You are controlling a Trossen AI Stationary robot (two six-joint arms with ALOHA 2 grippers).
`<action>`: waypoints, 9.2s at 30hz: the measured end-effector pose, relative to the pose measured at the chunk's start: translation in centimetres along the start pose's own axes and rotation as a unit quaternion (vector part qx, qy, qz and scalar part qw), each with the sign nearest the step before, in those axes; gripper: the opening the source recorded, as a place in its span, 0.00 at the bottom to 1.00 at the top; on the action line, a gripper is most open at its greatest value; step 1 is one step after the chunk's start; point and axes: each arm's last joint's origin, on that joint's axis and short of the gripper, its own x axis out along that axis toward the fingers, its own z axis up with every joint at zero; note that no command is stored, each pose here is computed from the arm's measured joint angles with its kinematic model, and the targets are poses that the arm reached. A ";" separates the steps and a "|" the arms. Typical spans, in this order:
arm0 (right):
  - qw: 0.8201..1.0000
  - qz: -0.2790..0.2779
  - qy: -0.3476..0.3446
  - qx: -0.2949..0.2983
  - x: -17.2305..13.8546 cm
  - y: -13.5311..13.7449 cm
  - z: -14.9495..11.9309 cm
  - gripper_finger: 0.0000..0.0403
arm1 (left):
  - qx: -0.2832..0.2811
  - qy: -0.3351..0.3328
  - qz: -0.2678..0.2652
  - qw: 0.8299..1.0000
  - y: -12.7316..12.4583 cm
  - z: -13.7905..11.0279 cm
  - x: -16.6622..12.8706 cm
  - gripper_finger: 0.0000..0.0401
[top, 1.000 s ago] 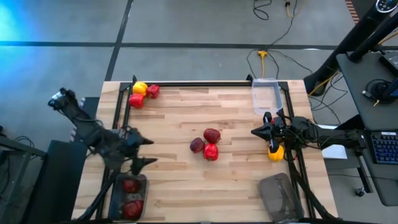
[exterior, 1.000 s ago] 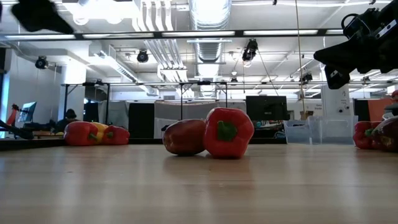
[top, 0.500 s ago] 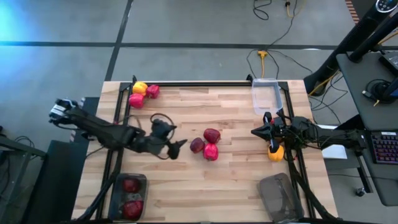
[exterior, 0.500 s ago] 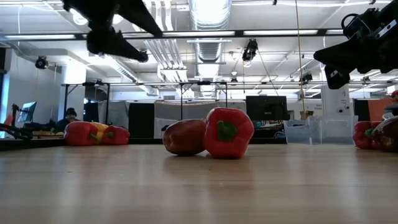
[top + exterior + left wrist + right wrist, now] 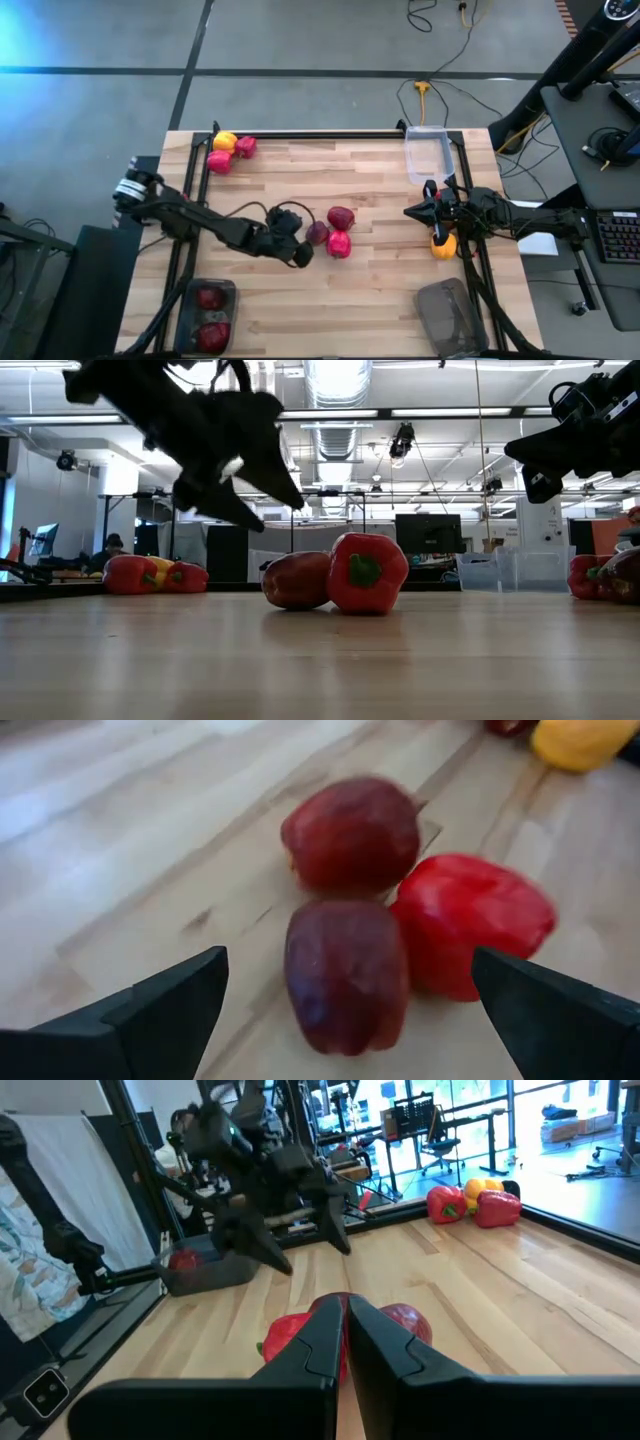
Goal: Sort produce into baskets
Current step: Put the dark red apple into the left black bin
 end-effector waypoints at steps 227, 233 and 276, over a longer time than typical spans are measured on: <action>0.821 -0.249 0.466 -0.219 17.5 7.0 19.5 0.61 | -0.039 0.407 -0.095 0.908 -0.8 -1.8 -20.7 0.80; 0.827 -0.246 0.465 -0.199 17.5 7.1 19.4 0.59 | -0.019 0.476 -0.079 0.876 -1.5 -4.0 -21.4 0.80; 0.903 -0.097 0.410 -0.083 19.5 13.9 11.6 0.57 | 0.000 0.635 -0.079 0.768 -2.8 -2.1 -22.8 0.89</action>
